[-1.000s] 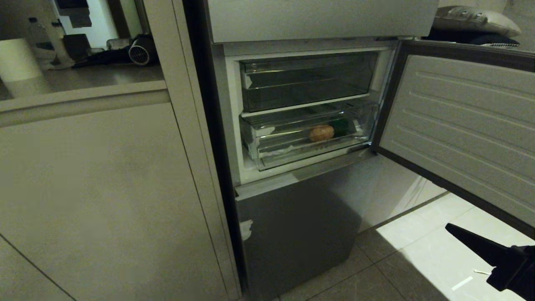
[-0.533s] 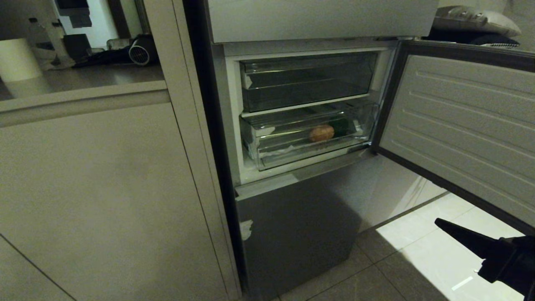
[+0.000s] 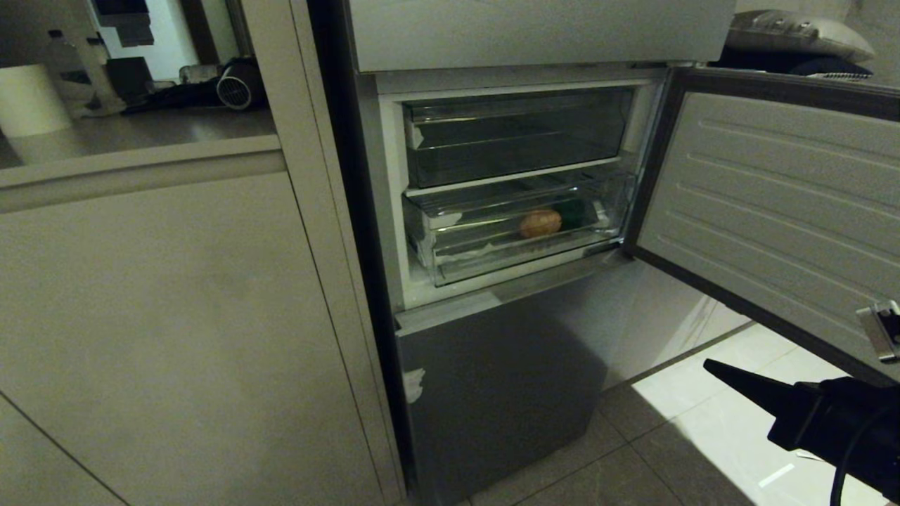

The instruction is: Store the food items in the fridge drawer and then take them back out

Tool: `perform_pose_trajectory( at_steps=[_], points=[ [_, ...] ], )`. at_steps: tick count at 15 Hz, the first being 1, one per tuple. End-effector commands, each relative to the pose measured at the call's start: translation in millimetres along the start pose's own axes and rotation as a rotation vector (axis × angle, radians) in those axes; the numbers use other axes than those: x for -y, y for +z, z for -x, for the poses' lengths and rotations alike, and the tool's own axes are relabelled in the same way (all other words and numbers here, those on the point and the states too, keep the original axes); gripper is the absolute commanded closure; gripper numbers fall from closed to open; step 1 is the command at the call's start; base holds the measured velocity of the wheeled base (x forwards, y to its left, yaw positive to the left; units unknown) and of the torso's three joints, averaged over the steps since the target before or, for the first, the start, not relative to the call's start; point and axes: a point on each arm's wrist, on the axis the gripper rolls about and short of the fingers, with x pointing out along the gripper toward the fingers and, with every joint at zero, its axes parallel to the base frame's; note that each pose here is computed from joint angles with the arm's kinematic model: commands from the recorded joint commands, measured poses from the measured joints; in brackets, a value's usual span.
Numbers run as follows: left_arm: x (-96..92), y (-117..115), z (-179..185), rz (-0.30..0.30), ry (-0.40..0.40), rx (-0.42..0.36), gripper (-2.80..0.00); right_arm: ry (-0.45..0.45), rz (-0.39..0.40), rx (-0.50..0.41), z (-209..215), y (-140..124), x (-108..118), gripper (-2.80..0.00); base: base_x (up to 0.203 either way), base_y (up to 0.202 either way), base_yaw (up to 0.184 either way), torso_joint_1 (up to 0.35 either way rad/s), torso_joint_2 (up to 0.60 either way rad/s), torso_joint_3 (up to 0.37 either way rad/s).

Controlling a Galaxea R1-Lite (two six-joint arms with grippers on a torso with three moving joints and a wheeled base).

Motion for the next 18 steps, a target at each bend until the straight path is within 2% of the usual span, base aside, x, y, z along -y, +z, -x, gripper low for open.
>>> perform_pose_trajectory(
  at_steps=[1, 5, 9, 13, 18],
  points=[
    [0.0, 0, 0, 0.0, 0.001, -0.002, 0.0, -0.017, -0.014, -0.041, -17, -2, 5, 0.0, 0.0, 0.0, 0.0, 0.0, 0.0, 0.0],
    [0.0, 0, 0, 0.0, 0.001, -0.002, 0.0, -0.008, -0.003, -0.01, -43, -2, 13, 0.0, 0.004, -0.007, 0.137, 0.004, 0.0, 0.003],
    [0.0, 0, 0, 0.0, 0.001, -0.002, 0.0, -0.071, -0.004, 0.018, -84, -8, 35, 0.0, 0.003, -0.005, 0.151, 0.001, 0.0, 0.001],
    [0.0, 0, 0, 0.0, 0.001, -0.002, 0.0, -0.081, 0.071, 0.149, -141, -8, 57, 0.0, 0.0, -0.001, 0.016, 0.001, 0.0, 0.001],
    [0.0, 0, 0, 0.0, 0.001, -0.002, 0.0, -0.041, 0.125, 0.298, -184, 16, 64, 0.0, 0.0, 0.0, 0.0, 0.0, 0.0, 0.0]
  ],
)
